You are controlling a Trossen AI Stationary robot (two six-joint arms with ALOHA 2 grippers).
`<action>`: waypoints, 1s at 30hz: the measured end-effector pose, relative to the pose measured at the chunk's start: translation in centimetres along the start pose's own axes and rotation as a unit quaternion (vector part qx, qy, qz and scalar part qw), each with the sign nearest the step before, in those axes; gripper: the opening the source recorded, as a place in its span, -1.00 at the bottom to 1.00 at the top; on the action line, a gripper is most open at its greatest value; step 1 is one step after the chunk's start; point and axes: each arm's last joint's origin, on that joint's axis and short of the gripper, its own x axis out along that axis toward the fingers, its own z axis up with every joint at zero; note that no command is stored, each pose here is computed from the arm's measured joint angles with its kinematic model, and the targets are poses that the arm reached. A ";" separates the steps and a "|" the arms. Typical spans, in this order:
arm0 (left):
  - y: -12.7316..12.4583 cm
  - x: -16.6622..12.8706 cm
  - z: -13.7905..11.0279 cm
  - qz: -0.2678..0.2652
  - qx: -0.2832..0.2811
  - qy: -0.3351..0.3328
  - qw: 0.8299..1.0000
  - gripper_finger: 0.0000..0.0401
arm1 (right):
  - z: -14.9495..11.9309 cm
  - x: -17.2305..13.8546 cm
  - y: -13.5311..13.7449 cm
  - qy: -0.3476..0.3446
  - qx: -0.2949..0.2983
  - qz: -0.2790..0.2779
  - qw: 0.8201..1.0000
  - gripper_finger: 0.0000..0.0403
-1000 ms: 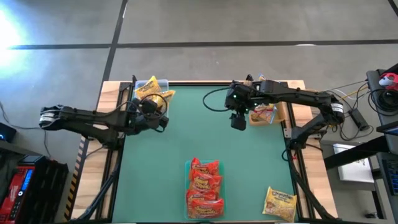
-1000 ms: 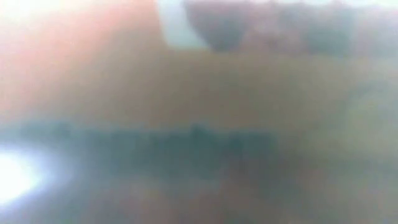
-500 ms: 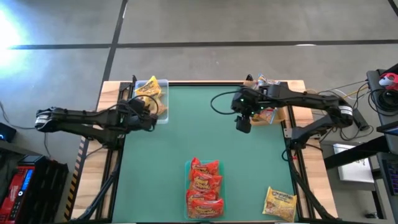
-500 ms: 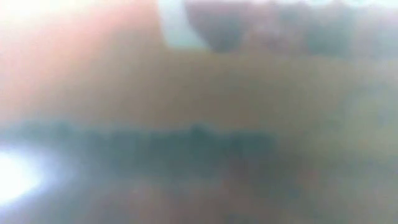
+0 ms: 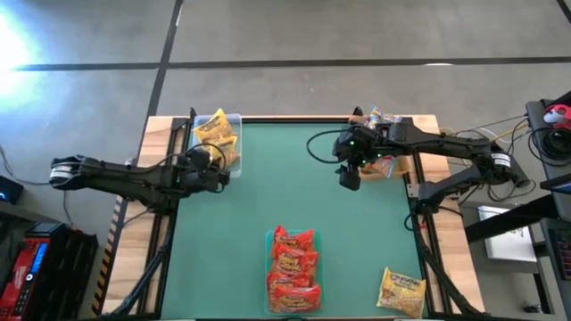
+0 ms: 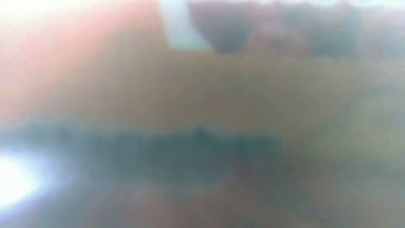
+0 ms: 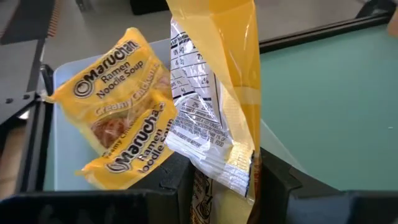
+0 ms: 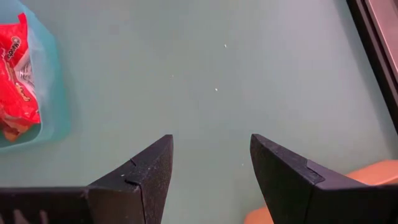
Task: Sort Maruchan noodles
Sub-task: Put the yellow noodle pack into the transparent bin
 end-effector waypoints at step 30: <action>1.3 -0.4 0.2 0.070 0.050 0.004 0.996 -0.09 | 0.1 0.0 0.0 -0.003 -0.002 0.000 1.000 0.01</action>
